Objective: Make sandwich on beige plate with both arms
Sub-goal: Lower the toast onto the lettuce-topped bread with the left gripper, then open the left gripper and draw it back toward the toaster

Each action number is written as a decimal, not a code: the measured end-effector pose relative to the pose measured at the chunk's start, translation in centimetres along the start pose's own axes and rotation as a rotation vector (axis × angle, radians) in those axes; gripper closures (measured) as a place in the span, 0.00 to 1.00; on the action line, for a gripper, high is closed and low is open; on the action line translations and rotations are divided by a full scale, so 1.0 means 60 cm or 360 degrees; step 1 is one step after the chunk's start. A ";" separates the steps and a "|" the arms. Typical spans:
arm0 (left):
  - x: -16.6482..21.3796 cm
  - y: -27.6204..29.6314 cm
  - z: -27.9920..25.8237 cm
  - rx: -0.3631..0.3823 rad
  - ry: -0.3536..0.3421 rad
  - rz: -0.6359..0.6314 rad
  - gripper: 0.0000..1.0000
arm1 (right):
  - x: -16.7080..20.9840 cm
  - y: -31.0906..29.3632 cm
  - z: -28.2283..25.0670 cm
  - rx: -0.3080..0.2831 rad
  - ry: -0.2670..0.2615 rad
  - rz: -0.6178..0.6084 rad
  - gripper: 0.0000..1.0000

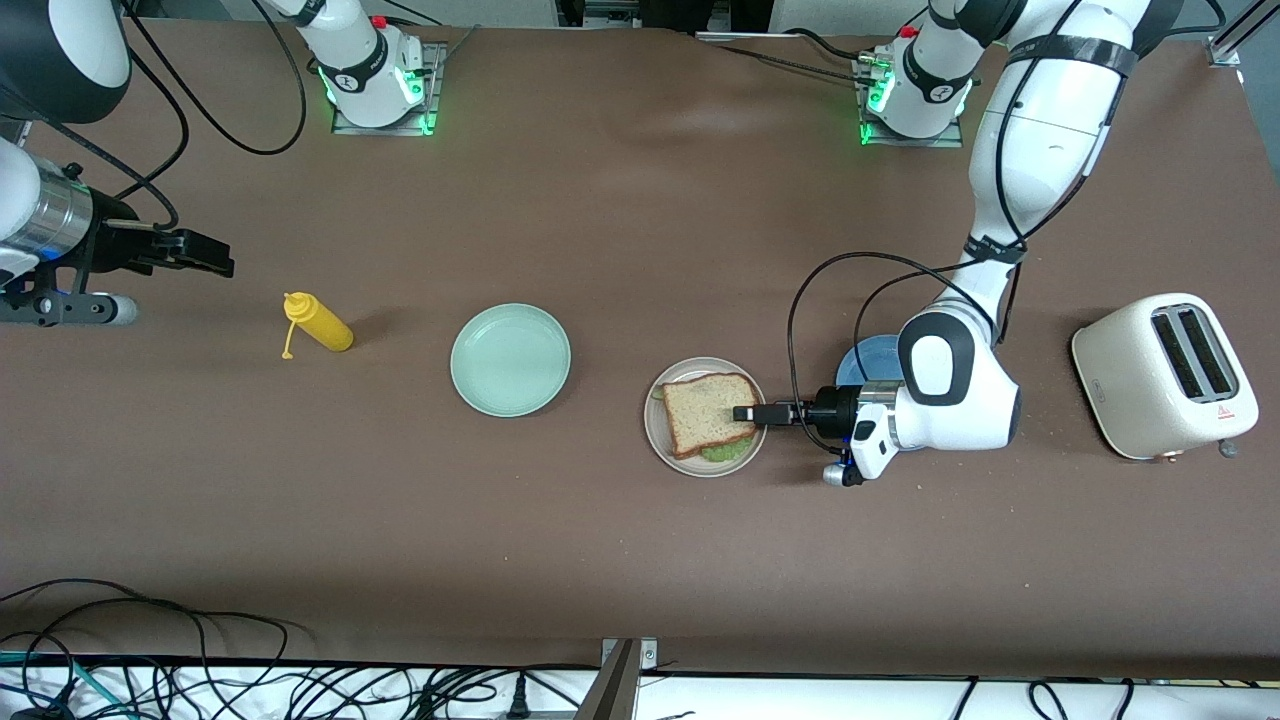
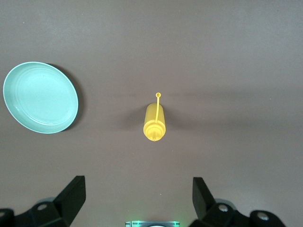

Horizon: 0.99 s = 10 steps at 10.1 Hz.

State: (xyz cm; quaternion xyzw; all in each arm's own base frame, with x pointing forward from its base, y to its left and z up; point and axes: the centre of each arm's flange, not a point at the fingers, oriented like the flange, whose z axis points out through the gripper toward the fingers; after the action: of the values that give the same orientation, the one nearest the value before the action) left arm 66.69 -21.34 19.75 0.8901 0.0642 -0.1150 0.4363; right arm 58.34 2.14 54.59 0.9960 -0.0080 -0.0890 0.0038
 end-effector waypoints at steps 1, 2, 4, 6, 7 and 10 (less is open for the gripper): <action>0.001 -0.006 -0.005 0.0054 -0.0003 0.0023 0.00 | 0.000 0.000 0.000 0.0000 0.0000 0.0000 0.00; 0.004 -0.011 -0.012 0.0105 -0.0002 0.0046 0.00 | 0.000 0.000 0.000 0.0000 0.0000 0.0000 0.00; 0.014 -0.018 -0.047 0.0203 0.0029 0.0095 0.00 | 0.000 0.000 0.000 0.0000 0.0003 0.0000 0.00; 0.026 -0.021 -0.100 0.0317 0.0074 0.0145 0.00 | 0.001 -0.001 -0.001 0.0000 0.0008 -0.0001 0.00; 0.029 -0.023 -0.132 0.0396 0.0093 0.0173 0.00 | 0.002 -0.001 -0.001 0.0001 0.0014 -0.0001 0.00; 0.031 -0.027 -0.252 0.0737 0.0145 0.0300 0.00 | 0.004 -0.001 -0.001 0.0001 0.0024 -0.0001 0.00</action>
State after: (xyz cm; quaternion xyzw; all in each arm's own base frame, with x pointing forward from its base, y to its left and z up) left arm 70.35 -8.36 26.97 0.9726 -0.0276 -0.0452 0.2262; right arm 58.58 2.22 54.60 0.9966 -0.0076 -0.0815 0.0034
